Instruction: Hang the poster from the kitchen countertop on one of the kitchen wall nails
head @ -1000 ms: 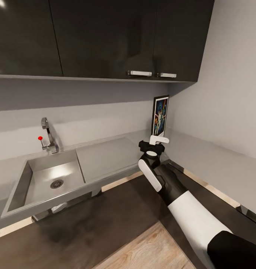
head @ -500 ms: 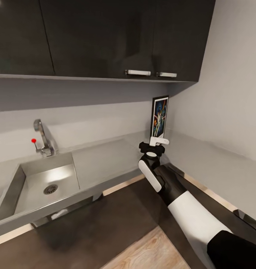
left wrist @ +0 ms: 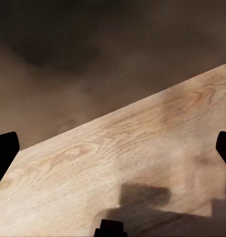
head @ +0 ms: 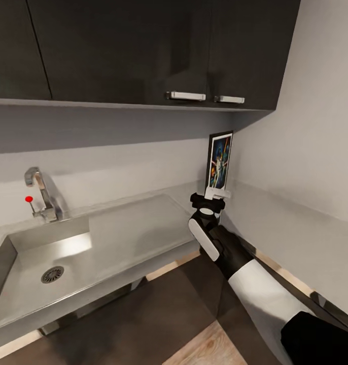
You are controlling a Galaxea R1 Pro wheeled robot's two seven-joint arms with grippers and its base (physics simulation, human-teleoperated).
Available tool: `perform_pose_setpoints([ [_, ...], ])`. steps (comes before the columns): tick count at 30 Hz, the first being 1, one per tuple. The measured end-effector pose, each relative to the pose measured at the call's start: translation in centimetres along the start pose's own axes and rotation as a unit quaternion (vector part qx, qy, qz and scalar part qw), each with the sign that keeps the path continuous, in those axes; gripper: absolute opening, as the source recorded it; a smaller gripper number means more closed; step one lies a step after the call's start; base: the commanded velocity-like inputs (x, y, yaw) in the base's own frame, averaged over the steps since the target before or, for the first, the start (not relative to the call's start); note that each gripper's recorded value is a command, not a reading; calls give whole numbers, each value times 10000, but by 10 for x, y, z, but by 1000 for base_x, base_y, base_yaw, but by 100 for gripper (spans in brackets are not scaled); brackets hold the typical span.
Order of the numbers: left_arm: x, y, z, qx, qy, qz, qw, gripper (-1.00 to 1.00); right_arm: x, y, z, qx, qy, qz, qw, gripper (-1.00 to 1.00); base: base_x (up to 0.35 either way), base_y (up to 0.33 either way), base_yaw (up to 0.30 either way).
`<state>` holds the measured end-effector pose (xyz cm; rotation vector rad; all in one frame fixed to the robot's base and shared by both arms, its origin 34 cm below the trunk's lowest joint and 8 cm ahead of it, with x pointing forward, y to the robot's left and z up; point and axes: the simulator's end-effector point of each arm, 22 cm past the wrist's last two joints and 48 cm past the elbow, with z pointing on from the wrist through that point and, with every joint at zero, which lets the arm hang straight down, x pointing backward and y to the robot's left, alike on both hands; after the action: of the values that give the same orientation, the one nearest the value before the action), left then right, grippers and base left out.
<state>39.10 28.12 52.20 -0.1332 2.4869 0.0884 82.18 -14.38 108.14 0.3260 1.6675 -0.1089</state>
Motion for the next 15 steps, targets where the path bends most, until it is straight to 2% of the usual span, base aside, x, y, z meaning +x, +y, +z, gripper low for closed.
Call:
perform_pose_setpoints([
  [7, 0, 1, 0, -6, 2, 1, 10000, 100, 7, -2, 3, 38, 59, -39, 10000, 100, 70, -4, 0],
  [15, 0, 0, 0, -2, 0, -1, 10000, 100, 12, -5, 5, 73, 107, -73, 9999, 100, 203, 0, 0],
])
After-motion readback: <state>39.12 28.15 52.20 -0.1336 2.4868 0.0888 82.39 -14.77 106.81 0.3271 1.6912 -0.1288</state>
